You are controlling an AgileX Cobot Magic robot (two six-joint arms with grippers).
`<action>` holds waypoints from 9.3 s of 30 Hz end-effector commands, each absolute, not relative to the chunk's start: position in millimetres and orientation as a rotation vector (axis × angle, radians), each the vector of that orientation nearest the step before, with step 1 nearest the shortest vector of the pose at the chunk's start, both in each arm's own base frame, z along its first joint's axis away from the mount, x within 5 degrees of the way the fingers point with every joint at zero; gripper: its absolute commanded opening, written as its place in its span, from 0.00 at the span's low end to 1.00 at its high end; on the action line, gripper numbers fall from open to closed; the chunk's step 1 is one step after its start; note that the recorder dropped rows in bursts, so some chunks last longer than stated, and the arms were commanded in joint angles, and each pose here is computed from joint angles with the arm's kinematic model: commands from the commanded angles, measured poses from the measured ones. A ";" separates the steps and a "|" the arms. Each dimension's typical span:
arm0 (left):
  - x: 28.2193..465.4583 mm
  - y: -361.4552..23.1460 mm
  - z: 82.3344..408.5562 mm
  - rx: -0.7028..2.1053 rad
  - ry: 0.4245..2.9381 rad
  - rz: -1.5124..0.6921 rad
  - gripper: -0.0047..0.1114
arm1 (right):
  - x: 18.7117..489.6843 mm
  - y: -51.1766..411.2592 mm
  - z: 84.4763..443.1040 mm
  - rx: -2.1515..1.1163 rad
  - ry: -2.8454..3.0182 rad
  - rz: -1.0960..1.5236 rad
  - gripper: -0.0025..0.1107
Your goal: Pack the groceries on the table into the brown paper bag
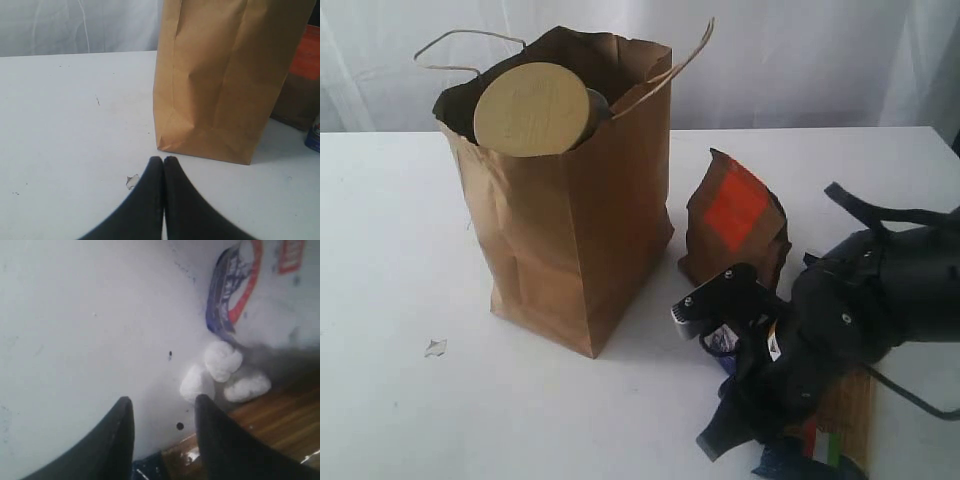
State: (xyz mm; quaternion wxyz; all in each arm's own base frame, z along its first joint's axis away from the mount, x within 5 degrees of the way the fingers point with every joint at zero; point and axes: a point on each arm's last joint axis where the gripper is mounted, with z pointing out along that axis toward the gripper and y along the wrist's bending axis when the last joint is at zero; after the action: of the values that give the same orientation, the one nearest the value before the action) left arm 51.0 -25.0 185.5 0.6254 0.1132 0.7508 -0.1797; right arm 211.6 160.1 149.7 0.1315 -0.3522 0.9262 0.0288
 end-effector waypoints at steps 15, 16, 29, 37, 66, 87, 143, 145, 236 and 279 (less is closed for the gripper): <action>50.8 -24.8 184.7 0.257 1.722 -0.411 0.04 | 222.8 155.6 146.3 -0.982 2.655 0.086 0.36; 50.8 -24.8 184.7 0.257 1.722 -0.411 0.04 | 223.0 155.7 143.7 -0.985 2.664 0.082 0.36; 50.8 -24.8 184.7 0.257 1.722 -0.411 0.04 | 223.2 156.6 129.1 -1.044 2.699 0.067 0.20; 50.8 -24.8 184.7 0.257 1.722 -0.411 0.04 | 218.2 156.9 137.3 -0.996 2.729 0.104 0.02; 50.8 -24.8 184.7 0.259 1.721 -0.410 0.04 | 195.3 192.7 360.9 -0.948 2.033 0.380 0.02; 50.8 -24.8 184.7 0.259 1.721 -0.410 0.04 | 333.7 223.7 377.4 -0.764 1.959 0.233 0.02; 50.8 -24.8 184.7 0.259 1.721 -0.410 0.04 | 180.3 119.4 232.6 -0.971 2.451 0.110 0.38; 50.8 -24.8 184.7 0.259 1.721 -0.410 0.04 | 191.6 128.2 212.3 -0.992 2.496 0.111 0.38; 50.8 -24.8 184.7 0.259 1.721 -0.410 0.04 | 168.4 154.1 364.2 -1.041 2.011 0.417 0.07; 50.8 -24.8 184.7 0.259 1.721 -0.410 0.04 | 309.3 218.1 398.4 -0.928 1.777 0.159 0.07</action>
State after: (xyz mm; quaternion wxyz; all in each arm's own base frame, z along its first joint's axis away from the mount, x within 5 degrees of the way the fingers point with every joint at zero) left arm 51.0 -25.0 185.5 0.6254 0.1132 0.7508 -0.1797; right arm 301.3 214.6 398.2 0.5286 -0.3962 0.7479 0.0650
